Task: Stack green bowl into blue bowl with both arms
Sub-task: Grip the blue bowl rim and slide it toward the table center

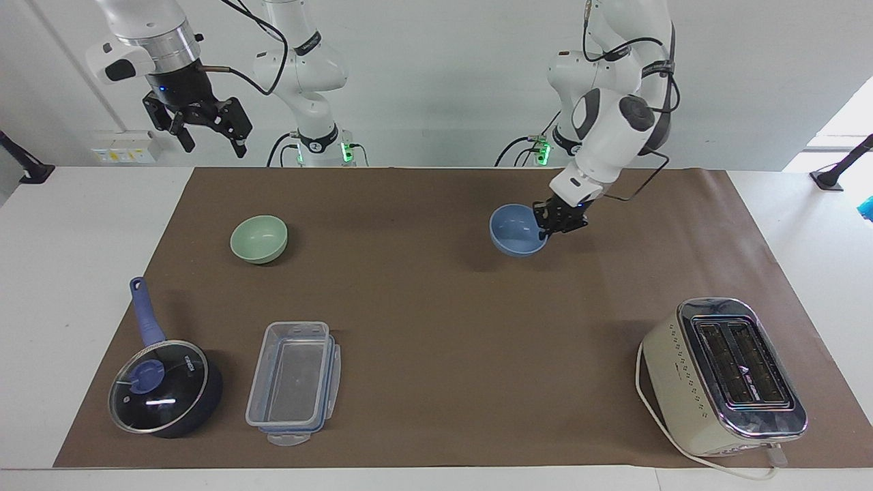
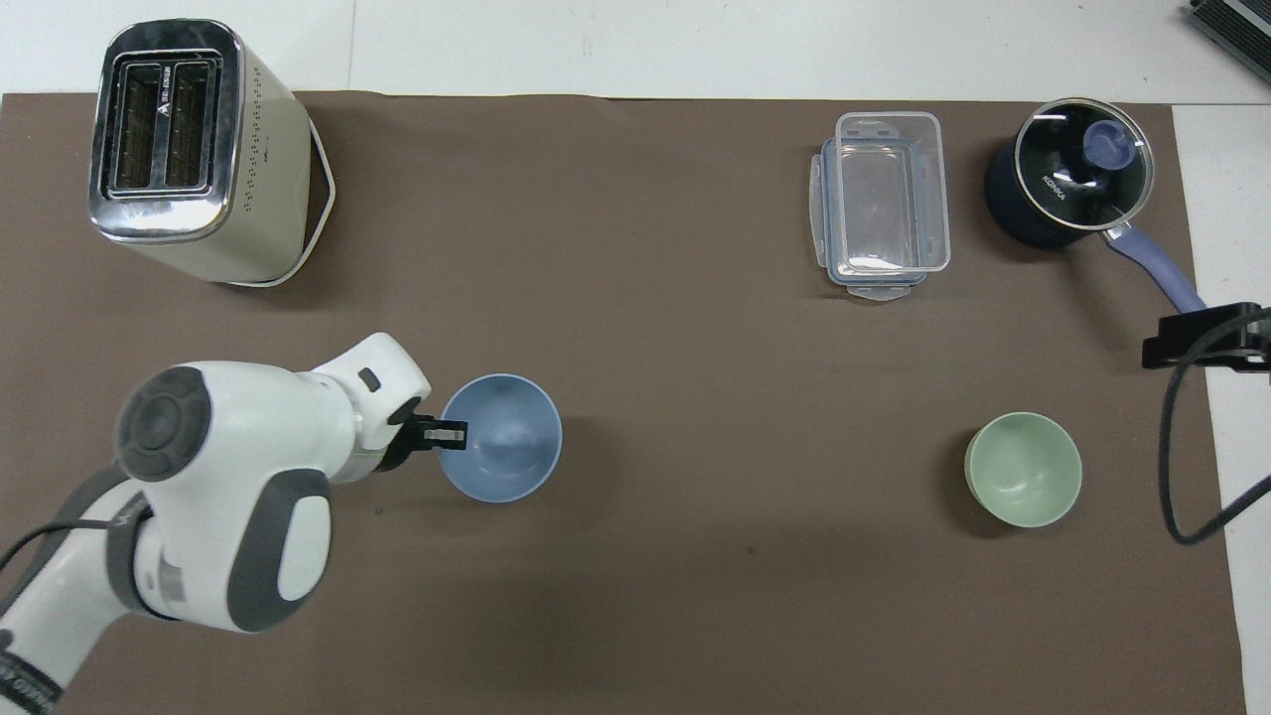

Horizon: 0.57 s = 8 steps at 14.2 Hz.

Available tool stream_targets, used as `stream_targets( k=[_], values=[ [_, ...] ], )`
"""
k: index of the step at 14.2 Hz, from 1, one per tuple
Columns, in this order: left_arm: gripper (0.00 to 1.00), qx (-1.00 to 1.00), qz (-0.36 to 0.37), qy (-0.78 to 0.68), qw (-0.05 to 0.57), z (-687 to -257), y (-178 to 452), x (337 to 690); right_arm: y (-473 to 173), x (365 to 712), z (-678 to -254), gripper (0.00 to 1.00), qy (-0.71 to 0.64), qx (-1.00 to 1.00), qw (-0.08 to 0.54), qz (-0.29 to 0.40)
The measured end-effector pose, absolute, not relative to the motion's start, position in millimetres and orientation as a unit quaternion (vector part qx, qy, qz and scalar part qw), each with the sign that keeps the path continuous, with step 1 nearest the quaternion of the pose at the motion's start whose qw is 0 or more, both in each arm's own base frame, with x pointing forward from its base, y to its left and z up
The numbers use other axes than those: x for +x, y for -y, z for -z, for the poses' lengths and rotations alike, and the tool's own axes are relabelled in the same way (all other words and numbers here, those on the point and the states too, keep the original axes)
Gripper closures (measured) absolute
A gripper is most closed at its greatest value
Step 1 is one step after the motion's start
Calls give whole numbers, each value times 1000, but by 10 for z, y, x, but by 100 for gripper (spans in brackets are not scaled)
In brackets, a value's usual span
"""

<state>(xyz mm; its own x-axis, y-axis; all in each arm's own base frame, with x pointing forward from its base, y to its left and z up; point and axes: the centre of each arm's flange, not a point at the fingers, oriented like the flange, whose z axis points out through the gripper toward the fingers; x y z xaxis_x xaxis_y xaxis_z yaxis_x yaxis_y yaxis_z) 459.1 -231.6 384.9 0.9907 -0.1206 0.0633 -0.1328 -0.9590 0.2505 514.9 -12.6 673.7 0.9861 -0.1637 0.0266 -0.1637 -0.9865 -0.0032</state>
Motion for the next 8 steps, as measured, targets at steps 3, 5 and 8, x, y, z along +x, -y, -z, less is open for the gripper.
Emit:
stream_targets(
  k=[3,5,8],
  values=[
    [96,990,-33,52,128,-3454,2932,4411,126,5149,-6737,0,-82,-997,1,13],
    [96,991,-25,51,122,-3245,3087,4342,126,5149,-6737,0,-82,-997,1,13],
    [96,991,-22,47,121,-3204,3108,4330,126,5149,-6737,0,-82,-997,1,13]
  ],
)
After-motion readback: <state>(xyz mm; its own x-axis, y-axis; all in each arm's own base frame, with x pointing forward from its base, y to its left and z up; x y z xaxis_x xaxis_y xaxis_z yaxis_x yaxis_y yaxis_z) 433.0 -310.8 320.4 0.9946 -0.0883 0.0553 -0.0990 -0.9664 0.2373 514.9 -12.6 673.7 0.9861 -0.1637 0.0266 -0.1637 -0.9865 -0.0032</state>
